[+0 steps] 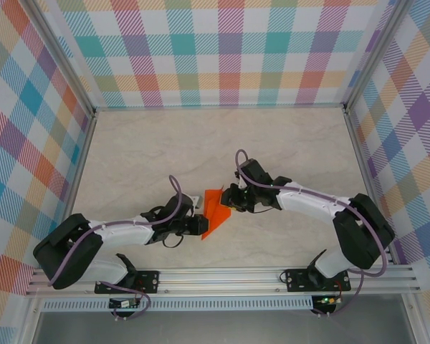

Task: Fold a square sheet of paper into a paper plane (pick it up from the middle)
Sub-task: Fourth fold the wing at the center of the table.

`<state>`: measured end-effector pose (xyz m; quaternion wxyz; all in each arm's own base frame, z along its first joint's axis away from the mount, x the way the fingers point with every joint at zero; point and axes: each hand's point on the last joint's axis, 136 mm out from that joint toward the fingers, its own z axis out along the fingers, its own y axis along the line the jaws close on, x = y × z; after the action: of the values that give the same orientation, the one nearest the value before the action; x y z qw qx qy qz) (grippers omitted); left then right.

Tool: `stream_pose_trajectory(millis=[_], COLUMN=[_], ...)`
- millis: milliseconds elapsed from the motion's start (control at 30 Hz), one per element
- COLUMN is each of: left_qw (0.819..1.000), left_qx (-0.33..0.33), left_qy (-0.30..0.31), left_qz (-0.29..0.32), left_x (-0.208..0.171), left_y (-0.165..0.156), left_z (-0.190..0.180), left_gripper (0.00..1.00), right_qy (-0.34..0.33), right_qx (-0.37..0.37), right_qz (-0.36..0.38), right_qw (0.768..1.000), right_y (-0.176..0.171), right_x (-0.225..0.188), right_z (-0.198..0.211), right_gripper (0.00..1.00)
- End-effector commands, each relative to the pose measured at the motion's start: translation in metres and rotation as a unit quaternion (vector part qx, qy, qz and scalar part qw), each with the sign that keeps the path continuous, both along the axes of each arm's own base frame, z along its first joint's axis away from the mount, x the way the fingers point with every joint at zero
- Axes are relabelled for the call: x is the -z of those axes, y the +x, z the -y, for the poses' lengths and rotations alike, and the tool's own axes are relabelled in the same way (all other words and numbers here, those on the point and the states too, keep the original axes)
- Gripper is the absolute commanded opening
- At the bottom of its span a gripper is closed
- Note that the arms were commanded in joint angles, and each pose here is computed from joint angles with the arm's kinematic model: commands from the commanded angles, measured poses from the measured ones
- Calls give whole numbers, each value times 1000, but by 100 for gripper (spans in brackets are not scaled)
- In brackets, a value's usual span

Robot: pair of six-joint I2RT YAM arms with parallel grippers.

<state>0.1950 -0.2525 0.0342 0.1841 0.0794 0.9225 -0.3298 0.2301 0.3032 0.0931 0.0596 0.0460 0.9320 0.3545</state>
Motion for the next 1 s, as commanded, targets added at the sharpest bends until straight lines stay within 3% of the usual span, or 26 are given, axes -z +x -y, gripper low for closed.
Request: stream_pose_trajectory(millis=[0, 500, 967], left_qw=[998, 994, 992], left_qx=[23, 20, 13], left_qy=[-54, -94, -103], left_qz=[-10, -60, -67], left_x=[-11, 5, 6], left_y=[0, 0, 3], left_z=[11, 8, 5], left_gripper=[13, 13, 14], right_qy=[25, 31, 35], right_qx=[-16, -27, -29], right_qz=[-3, -21, -29], right_qw=[1000, 999, 999], right_y=[-4, -5, 0], right_x=[1, 15, 21], right_z=[-16, -38, -50], right_gripper=[24, 21, 21])
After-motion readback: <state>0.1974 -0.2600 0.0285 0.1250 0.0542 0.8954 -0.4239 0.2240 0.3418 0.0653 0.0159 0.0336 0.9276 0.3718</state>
